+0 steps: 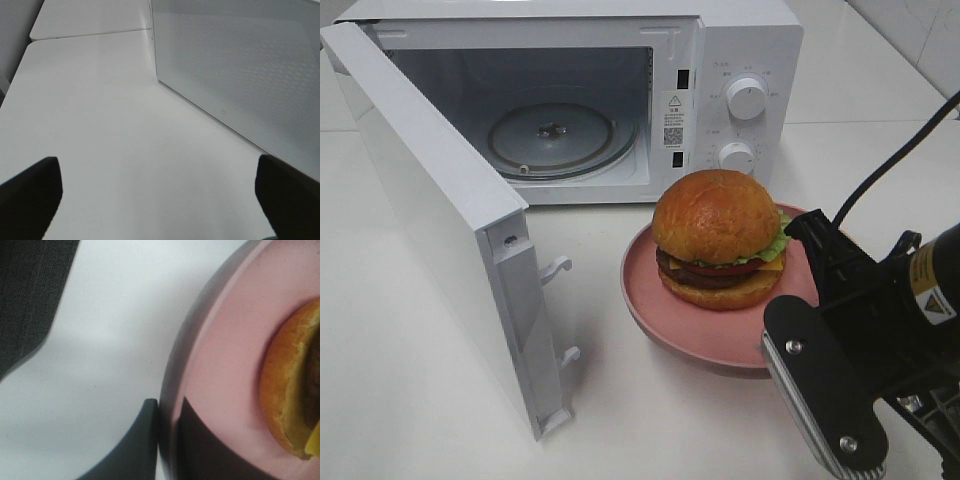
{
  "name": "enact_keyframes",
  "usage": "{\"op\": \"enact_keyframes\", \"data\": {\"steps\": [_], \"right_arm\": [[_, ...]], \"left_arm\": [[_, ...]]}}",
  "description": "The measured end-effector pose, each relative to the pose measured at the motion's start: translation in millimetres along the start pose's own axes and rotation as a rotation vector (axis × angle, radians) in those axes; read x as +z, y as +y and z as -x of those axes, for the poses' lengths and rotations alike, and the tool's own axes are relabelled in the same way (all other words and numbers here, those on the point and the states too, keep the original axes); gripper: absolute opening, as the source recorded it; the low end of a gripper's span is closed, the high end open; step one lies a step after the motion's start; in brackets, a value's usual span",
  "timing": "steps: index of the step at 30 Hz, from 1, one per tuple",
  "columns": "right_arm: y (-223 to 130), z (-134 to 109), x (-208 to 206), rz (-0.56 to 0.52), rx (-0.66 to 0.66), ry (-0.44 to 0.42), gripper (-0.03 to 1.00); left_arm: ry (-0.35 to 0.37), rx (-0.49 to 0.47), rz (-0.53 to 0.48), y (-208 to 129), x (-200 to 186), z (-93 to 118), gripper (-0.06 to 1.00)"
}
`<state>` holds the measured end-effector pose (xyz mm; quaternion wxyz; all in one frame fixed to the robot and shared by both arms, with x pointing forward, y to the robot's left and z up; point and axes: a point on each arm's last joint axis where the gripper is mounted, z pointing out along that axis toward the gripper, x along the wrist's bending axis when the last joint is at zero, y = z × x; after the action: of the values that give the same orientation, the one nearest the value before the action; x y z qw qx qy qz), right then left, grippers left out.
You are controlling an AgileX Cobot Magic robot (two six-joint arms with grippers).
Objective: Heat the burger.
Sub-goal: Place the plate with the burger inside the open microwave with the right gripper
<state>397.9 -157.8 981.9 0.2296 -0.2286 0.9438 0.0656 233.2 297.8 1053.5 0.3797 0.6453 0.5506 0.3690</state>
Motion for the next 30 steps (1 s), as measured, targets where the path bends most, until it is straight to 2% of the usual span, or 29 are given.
{"op": "enact_keyframes", "data": {"steps": [11,16,30], "right_arm": [[-8.8,13.9,-3.4,0.039,-0.027,-0.047,0.06],[-13.8,22.1,-3.8,0.084,-0.014,-0.11,0.06],[-12.3,32.0,17.2,0.108,-0.046,-0.15,0.06]], "left_arm": [[0.0,0.0,0.0,0.0,0.0,0.0,0.97],[0.0,0.0,0.0,0.0,0.0,0.0,0.97],[0.0,0.0,0.0,0.0,0.0,0.0,0.97]]}}
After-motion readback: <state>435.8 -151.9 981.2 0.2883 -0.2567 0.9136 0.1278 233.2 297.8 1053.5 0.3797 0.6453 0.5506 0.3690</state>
